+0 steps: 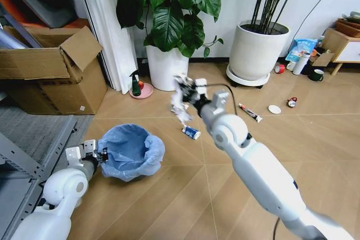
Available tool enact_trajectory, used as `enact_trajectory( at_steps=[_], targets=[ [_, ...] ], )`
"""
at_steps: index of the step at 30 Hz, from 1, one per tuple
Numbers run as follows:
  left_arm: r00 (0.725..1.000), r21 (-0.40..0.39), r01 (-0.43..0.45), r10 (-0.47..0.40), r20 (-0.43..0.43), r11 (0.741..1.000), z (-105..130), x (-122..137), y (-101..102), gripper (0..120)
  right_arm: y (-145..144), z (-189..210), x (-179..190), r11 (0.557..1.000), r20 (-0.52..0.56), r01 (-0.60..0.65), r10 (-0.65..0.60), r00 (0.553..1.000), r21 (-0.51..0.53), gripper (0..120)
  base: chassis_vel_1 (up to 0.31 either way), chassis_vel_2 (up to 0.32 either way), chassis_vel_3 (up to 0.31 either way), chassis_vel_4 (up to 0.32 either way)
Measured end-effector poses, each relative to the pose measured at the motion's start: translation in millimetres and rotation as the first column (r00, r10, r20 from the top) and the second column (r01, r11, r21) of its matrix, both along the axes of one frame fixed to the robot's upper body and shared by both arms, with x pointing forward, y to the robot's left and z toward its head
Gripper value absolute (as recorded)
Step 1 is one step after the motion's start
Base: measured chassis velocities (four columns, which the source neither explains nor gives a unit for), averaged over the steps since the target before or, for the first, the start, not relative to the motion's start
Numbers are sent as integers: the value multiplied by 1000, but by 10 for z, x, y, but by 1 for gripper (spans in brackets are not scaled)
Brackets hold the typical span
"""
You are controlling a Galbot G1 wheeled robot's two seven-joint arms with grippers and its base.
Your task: Pick up the trash bin and place the garbage on the floor into it.
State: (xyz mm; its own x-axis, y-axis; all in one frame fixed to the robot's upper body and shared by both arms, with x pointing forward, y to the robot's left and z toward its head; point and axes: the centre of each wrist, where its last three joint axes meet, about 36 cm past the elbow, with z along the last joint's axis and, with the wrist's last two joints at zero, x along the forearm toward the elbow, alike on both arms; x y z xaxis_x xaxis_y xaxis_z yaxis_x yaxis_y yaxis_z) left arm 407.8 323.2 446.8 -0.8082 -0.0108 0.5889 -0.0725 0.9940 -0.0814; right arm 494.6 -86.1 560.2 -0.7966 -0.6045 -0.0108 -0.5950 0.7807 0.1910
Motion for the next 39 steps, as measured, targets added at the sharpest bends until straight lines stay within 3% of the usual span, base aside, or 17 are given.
enact_trajectory(
  at_steps=[10, 21, 22, 26, 34, 39],
  targets=[
    [997, -25, 75, -75, -7, 997, 54, 126, -78, 0, 470, -254, -179, 975, -24, -195, 194, 981, -102, 0, 0, 0, 0, 0],
    [997, -38, 78, -78, 5, 996, 103, 149, -75, 0, 735, -606, -213, 953, -83, -239, 228, 970, -184, 1, 0, 0, 0, 0],
    [997, -37, 76, -76, 7, 996, 108, 150, -66, 0, 756, -624, -213, 952, -86, -242, 229, 970, -188, 10, 0, 0, 0, 0],
    [997, -38, 75, -74, 9, 996, 118, 152, -50, 0, 789, -628, -217, 950, -87, -247, 234, 968, -190, 18, 0, 0, 0, 0],
    [997, -41, 73, -72, 18, 996, 150, 162, -25, 0, 832, -643, -243, 949, -90, -249, 235, 968, -195, 53, 0, 0, 0, 0],
    [997, -41, 73, -72, 20, 996, 156, 166, -24, 0, 833, -645, -249, 950, -92, -247, 233, 968, -194, 67, 0, 0, 0, 0]
  ],
)
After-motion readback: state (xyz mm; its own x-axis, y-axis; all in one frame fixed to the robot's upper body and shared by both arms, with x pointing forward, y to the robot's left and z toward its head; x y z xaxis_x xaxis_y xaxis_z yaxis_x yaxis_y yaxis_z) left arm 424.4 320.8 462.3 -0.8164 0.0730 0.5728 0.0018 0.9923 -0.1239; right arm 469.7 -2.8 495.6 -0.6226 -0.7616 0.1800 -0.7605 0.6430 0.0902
